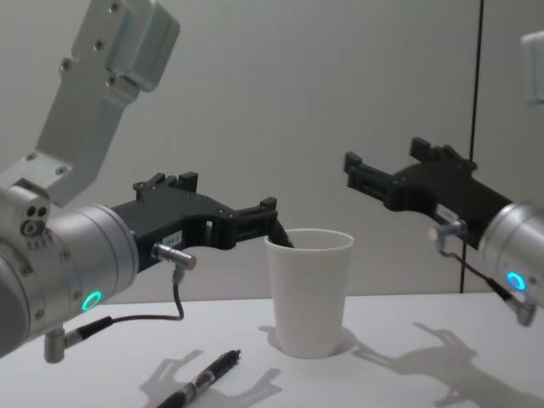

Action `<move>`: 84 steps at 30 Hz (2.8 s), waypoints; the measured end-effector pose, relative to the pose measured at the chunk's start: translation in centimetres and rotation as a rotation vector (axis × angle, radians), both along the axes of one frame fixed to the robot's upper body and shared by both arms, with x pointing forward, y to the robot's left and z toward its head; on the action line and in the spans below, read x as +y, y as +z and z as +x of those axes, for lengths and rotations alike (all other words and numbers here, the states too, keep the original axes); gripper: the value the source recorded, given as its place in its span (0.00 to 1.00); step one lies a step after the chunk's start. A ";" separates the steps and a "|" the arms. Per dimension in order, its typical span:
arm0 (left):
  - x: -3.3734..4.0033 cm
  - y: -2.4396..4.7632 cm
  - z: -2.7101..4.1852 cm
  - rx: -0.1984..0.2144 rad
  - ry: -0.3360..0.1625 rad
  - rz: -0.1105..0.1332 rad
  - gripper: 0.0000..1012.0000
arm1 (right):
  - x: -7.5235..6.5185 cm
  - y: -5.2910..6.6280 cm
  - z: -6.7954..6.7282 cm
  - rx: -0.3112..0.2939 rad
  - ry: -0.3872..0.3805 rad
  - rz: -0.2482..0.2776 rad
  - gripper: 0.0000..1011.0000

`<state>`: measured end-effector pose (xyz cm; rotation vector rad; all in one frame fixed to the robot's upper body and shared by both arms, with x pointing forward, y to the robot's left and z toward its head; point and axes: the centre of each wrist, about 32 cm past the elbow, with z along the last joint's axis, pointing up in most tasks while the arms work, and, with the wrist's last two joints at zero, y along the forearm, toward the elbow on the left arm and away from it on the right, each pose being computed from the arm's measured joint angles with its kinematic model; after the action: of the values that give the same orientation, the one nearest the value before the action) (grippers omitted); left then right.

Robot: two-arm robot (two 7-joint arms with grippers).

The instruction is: Place the pen into the pen holder.

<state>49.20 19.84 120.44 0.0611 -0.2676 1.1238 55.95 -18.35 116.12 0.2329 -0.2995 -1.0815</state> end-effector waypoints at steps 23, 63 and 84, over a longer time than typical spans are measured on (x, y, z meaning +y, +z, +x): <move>0.00 0.00 0.00 0.000 0.000 0.000 0.99 | -3.6 0.8 -5.9 0.152 -0.094 0.000 0.99; 0.00 0.00 0.00 0.000 -0.001 0.000 0.99 | -5.4 2.8 -11.6 0.289 -0.140 -0.031 0.99; 2.06 1.93 -0.79 0.139 -0.035 0.015 0.99 | -5.4 2.7 -11.6 0.288 -0.138 -0.032 0.99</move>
<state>48.41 21.90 122.37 0.1461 -0.1525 1.0772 44.33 -23.71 118.87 0.0261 -0.0747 -1.2294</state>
